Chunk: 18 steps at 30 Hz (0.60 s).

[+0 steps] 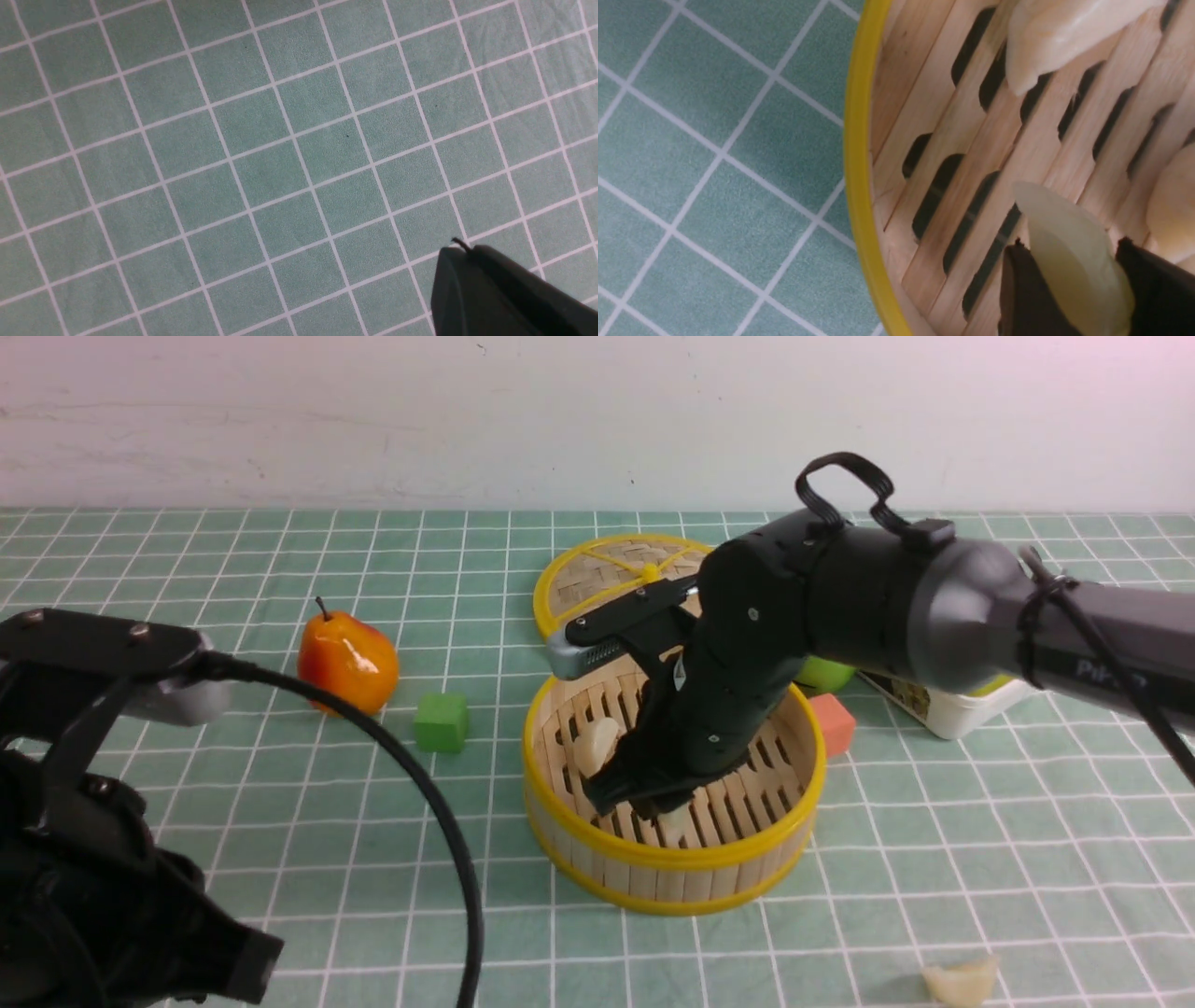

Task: Put the dumplings into the steamer on the table with the blue tablecloth.
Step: 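Place the dumpling in the bamboo steamer basket with the right gripper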

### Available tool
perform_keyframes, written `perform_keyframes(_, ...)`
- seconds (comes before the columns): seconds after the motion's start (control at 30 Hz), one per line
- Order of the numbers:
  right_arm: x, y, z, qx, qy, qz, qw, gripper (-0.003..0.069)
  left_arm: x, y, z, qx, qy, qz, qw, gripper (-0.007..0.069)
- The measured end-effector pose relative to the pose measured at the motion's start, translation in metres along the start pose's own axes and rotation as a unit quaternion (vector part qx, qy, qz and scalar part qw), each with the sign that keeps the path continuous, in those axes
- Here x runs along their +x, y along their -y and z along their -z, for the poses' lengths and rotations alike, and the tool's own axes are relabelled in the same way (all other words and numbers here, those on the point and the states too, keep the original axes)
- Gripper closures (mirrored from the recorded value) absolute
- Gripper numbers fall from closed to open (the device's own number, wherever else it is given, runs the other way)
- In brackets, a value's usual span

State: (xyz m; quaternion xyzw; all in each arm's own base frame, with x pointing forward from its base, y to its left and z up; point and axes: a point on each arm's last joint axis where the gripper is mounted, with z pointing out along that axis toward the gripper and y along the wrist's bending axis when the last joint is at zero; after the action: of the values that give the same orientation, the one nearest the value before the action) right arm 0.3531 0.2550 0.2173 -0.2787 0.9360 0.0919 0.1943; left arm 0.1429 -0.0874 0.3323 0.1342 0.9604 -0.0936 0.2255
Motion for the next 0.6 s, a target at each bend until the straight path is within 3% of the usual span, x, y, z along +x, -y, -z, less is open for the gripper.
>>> perform_keyframes(0.07, 0.000, 0.000, -0.001, 0.000, 0.002, -0.009, 1.000, 0.0373, 0.005, -0.001, 0.004, 0.002, 0.008, 0.000, 1.000, 0.0639)
perform_keyframes(0.13, -0.001, 0.000, 0.000, 0.000, 0.003, -0.017, 1.000, 0.0284, 0.013, -0.004, 0.009, 0.007, 0.024, 0.000, 1.000, 0.0639)
perform_keyframes(0.3, -0.002, -0.001, 0.015, 0.001, -0.033, -0.016, 0.999, 0.0144, 0.022, -0.006, 0.018, 0.017, 0.057, 0.004, 0.998, 0.0639)
perform_keyframes(0.43, 0.009, -0.002, 0.043, 0.005, -0.065, 0.004, 0.998, 0.0131, 0.024, -0.007, 0.023, 0.021, 0.068, 0.005, 0.997, 0.0639)
perform_keyframes(0.6, 0.054, 0.003, 0.083, 0.029, -0.085, 0.028, 0.996, 0.0163, 0.025, -0.006, 0.023, 0.025, 0.068, 0.006, 0.997, 0.0637)
